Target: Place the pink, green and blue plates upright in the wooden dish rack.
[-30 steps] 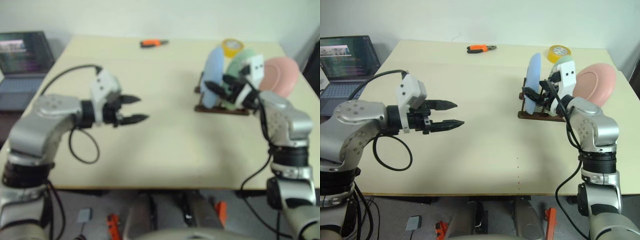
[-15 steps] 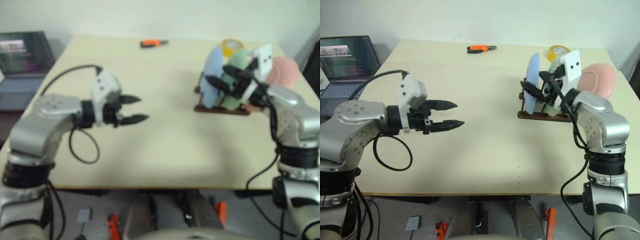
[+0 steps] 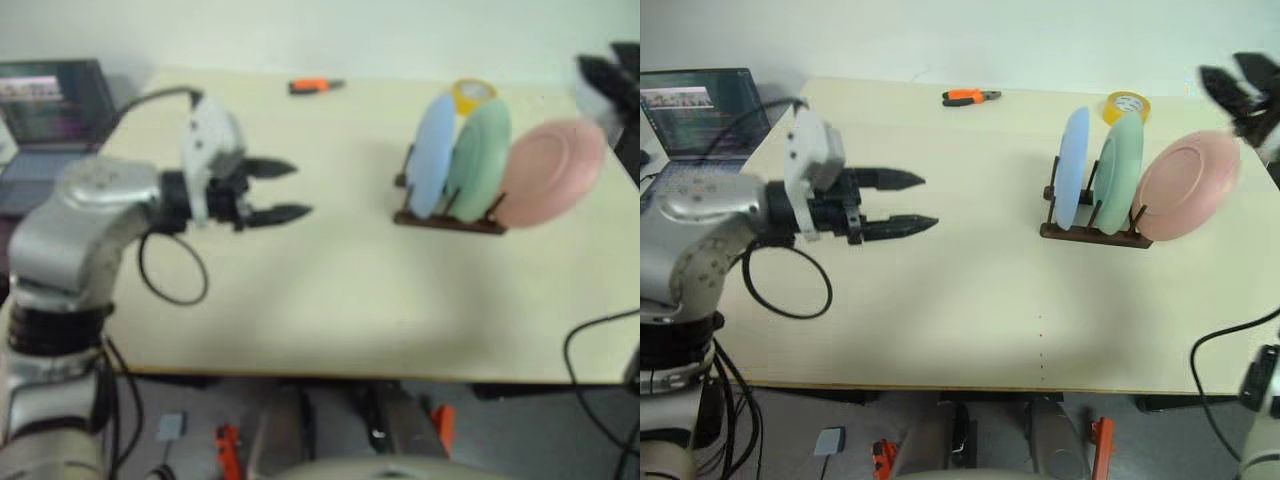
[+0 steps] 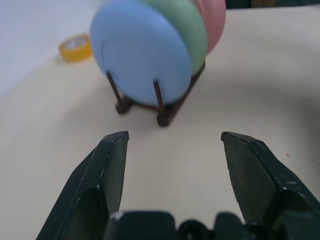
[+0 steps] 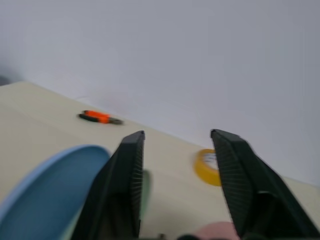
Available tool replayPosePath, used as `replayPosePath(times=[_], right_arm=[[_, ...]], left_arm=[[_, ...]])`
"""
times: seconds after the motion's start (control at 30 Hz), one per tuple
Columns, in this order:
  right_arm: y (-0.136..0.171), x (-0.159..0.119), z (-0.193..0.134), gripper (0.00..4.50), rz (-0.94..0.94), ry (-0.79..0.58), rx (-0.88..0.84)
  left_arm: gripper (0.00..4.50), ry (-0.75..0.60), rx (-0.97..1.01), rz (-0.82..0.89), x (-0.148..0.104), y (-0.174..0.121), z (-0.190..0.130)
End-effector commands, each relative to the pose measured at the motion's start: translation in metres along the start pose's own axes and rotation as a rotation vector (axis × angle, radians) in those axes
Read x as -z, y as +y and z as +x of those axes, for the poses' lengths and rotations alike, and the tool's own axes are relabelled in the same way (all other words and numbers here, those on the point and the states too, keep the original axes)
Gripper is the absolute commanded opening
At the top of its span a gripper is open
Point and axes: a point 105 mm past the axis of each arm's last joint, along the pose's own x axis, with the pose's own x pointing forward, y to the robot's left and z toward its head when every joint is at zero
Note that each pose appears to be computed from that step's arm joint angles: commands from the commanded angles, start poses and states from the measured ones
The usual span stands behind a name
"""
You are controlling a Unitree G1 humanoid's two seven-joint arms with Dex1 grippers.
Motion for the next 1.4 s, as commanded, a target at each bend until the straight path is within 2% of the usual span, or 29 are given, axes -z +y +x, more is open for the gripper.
replayPosePath(times=[0.03, 0.13, 0.2, 0.37, 0.7, 0.87, 1.13, 1.3, 1.4], right_arm=[[-0.038, 0.013, -0.010, 1.06, -0.048, 0.054, 0.213], [-0.037, 0.033, -0.010, 0.02, -0.086, 0.129, 0.253], [-0.033, 0.047, -0.009, 0.02, -0.115, 0.182, 0.262], [-0.024, 0.071, -0.008, 0.02, -0.107, 0.272, 0.286], [-0.009, 0.096, -0.002, 0.02, -0.065, 0.334, 0.282], [0.005, 0.090, 0.007, 0.02, -0.059, 0.289, 0.224], [0.027, 0.063, 0.027, 0.02, -0.082, 0.199, 0.140], [0.026, 0.064, 0.027, 0.02, -0.112, 0.214, 0.135], [0.015, 0.066, 0.021, 0.02, -0.135, 0.235, 0.157]], left_arm=[[3.26, -0.038, 0.046, 0.079, -0.021, -0.007, 0.029], [3.26, -0.049, 0.157, 0.093, -0.022, -0.032, 0.058], [3.26, -0.021, 0.170, 0.093, -0.015, -0.036, 0.070], [3.26, 0.082, 0.090, 0.069, -0.001, -0.027, 0.085], [3.26, 0.068, 0.101, 0.049, -0.014, -0.042, 0.097], [3.26, 0.076, 0.092, 0.046, -0.013, -0.040, 0.096], [3.26, 0.067, 0.074, 0.047, -0.016, -0.040, 0.099], [3.26, 0.079, 0.054, 0.042, -0.012, -0.036, 0.098], [3.26, 0.098, 0.024, 0.041, -0.006, -0.030, 0.093]])
